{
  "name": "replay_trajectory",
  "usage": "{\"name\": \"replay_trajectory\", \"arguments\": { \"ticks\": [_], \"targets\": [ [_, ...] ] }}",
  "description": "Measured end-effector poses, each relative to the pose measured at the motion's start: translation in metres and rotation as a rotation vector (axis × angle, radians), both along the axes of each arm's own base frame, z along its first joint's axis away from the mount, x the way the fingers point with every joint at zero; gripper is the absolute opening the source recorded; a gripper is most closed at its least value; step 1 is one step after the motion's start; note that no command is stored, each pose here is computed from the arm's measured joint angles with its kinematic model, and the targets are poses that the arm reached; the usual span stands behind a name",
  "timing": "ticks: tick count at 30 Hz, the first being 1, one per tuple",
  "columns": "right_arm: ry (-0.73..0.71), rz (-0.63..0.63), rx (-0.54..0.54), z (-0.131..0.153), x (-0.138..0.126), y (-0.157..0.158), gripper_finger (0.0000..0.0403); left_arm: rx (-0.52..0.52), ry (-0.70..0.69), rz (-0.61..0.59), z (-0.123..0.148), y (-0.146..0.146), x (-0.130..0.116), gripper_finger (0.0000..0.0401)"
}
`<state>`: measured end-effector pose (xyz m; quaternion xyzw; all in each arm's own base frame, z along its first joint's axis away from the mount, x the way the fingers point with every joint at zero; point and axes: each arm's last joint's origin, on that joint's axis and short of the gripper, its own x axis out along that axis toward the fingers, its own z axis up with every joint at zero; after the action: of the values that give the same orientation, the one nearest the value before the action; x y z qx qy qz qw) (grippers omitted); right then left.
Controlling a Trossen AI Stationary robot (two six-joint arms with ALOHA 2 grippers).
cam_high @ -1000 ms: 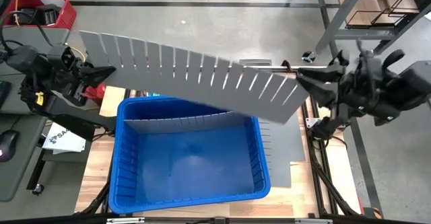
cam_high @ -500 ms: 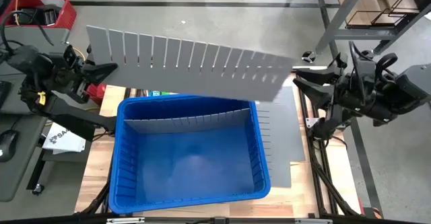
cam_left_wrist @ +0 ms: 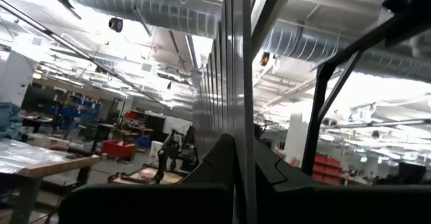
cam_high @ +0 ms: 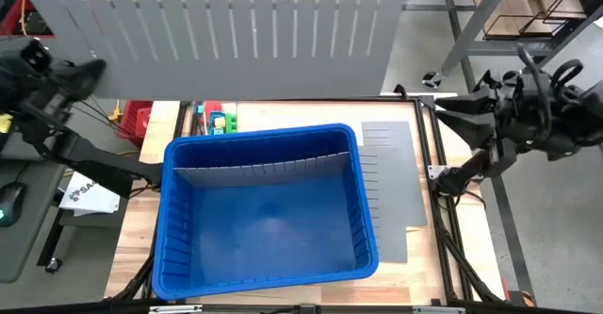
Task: Sort blocks
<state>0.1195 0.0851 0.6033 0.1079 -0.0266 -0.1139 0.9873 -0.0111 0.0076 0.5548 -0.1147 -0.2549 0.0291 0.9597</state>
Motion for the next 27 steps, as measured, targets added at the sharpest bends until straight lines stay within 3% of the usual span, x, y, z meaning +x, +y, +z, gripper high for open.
{"name": "replay_trajectory", "arguments": {
  "ticks": [8, 16, 27],
  "targets": [
    [0.094, -0.080, -0.006, -0.015, 0.014, -0.004, 0.0113, -0.029, -0.039, -0.022, 0.010, 0.002, -0.022, 0.0001],
    [-0.022, 0.071, -0.078, 0.000, 0.047, -0.009, 0.0113, -0.041, -0.021, -0.087, 0.009, 0.001, -0.018, 0.0001],
    [-0.038, 0.110, -0.073, 0.000, 0.063, -0.029, 0.0113, -0.052, -0.005, -0.126, 0.008, -0.001, -0.014, 0.0000]
  ]
}}
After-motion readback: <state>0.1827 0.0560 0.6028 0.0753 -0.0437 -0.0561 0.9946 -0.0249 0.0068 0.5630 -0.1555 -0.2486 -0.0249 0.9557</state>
